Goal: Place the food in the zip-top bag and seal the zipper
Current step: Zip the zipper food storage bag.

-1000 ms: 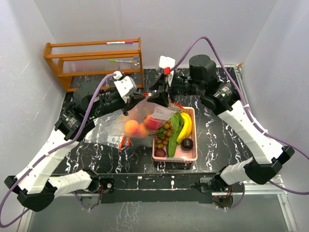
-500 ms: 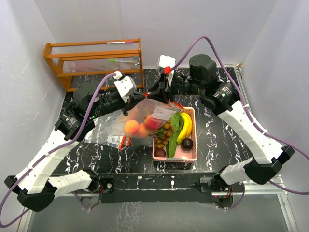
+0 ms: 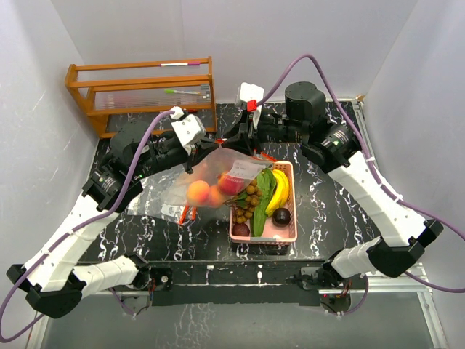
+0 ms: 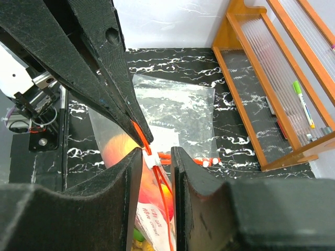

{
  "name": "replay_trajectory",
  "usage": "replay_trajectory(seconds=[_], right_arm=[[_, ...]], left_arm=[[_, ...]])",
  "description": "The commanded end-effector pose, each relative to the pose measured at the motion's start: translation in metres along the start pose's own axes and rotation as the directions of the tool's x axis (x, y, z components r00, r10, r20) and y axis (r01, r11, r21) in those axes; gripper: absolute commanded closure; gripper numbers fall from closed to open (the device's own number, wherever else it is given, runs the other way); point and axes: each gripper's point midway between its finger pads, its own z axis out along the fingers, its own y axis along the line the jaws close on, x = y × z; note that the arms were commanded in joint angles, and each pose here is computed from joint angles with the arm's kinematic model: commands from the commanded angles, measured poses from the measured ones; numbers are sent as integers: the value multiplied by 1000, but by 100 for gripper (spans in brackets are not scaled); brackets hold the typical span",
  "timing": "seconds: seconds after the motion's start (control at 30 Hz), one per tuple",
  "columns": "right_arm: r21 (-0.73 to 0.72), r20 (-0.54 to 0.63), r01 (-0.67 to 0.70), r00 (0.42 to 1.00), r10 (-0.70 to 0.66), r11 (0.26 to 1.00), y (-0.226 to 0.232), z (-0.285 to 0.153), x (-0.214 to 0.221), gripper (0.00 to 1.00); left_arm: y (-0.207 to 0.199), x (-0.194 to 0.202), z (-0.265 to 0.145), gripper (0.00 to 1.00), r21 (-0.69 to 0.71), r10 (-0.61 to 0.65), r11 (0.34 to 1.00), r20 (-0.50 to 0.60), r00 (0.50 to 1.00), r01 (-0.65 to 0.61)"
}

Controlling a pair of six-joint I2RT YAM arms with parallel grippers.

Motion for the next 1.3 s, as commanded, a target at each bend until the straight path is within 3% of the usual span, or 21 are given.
replay_trajectory(seconds=[0.0, 0.07, 0.13, 0.17, 0.47, 0.77, 1.27], right_arm=[[26, 52, 37, 998, -38, 999, -1, -10, -22, 70], [30, 52, 36, 998, -38, 999, -2, -10, -22, 78], [35, 49, 33, 998, -35, 999, -3, -10, -21, 92], [38, 48, 34, 998, -35, 999, -3, -10, -21, 92], [61, 36, 35, 999, -37, 998, -5, -13, -17, 92], [90, -44, -1, 999, 5, 996, -7, -11, 14, 92], [182, -146, -32, 987, 60, 983, -17, -14, 57, 92]], left_arm=[[2, -22, -9, 100, -17, 31, 999, 69, 997, -30], [2, -23, -9, 100, -18, 32, 999, 72, 997, -31], [3, -24, -10, 100, -20, 32, 999, 74, 997, -31], [3, -24, -10, 100, -21, 33, 999, 76, 997, -32], [7, -24, -12, 100, -48, 39, 998, 73, 997, -35], [24, -42, -24, 100, -151, 69, 987, 103, 992, -53], [33, -60, -36, 100, -208, 101, 976, 135, 986, -71]])
